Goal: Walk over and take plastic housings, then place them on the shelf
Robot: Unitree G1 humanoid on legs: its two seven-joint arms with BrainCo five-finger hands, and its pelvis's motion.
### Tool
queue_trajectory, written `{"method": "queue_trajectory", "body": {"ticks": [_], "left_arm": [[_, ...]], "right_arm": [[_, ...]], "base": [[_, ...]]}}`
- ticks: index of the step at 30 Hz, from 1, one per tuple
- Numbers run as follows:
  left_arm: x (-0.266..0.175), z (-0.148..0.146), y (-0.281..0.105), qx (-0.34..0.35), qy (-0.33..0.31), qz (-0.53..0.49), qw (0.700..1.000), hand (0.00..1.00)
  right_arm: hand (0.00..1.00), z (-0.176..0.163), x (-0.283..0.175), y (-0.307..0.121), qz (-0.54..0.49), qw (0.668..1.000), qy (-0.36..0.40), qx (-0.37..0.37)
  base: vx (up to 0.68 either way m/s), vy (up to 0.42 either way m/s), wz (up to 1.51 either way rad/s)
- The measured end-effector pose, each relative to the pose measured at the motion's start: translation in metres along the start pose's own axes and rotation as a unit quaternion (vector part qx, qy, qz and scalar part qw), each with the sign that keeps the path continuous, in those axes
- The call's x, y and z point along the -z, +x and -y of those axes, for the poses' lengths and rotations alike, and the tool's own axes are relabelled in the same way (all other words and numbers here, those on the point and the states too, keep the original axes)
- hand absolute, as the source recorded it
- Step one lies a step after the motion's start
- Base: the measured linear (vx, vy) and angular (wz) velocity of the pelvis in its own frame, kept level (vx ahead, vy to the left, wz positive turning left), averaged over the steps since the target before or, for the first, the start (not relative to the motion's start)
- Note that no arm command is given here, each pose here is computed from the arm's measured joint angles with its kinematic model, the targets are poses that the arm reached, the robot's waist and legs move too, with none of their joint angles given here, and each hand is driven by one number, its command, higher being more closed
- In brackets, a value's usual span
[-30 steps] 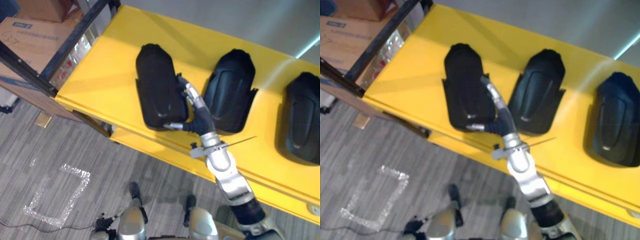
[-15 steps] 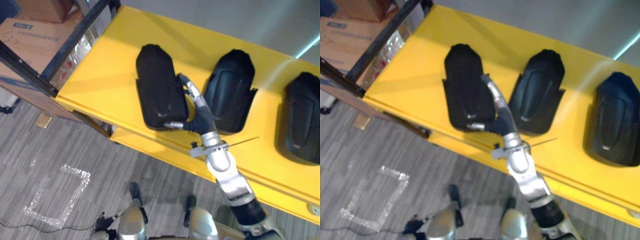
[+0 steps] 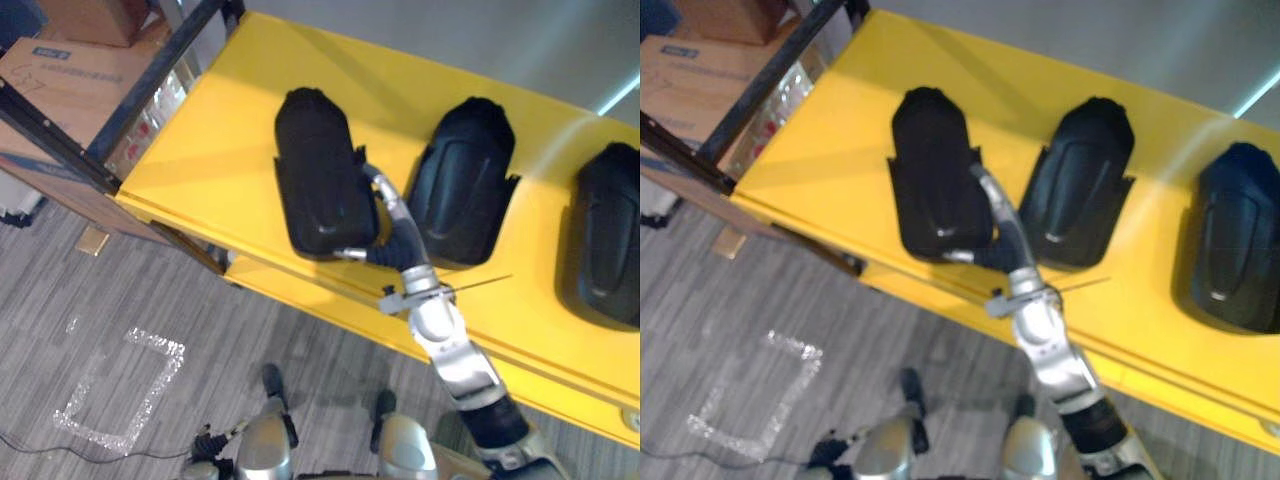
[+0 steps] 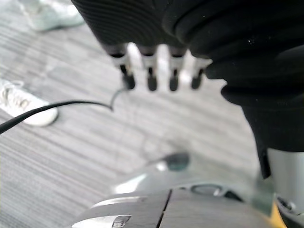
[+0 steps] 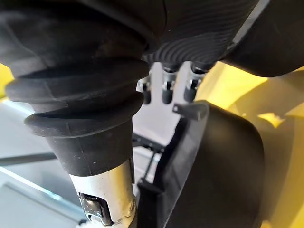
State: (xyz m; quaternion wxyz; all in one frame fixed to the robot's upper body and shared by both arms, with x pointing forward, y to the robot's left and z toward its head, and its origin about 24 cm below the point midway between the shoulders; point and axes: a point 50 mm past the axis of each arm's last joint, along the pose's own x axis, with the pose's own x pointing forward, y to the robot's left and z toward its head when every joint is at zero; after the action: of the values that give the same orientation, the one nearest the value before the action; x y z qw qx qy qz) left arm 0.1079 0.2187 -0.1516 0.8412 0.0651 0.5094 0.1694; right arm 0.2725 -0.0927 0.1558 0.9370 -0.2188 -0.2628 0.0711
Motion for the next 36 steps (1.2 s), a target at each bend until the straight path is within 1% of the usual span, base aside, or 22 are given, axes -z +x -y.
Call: {"method": "queue_trajectory", "body": {"ticks": [23,36], "left_arm": [[-0.001,0.0,0.0,0.0,0.001,0.002,1.0,0.0],[-0.001,0.0,0.0,0.0,0.002,0.002,1.0,0.0]], "right_arm": [[0.0,-0.002,0.003,0.001,-0.005,1.0,0.0,-0.009],[0.0,-0.014,-0.01,0.004,0.036,0.998,0.005,-0.06]], "base": [[0.0,0.0,0.0],[0.0,0.0,0.0]]}}
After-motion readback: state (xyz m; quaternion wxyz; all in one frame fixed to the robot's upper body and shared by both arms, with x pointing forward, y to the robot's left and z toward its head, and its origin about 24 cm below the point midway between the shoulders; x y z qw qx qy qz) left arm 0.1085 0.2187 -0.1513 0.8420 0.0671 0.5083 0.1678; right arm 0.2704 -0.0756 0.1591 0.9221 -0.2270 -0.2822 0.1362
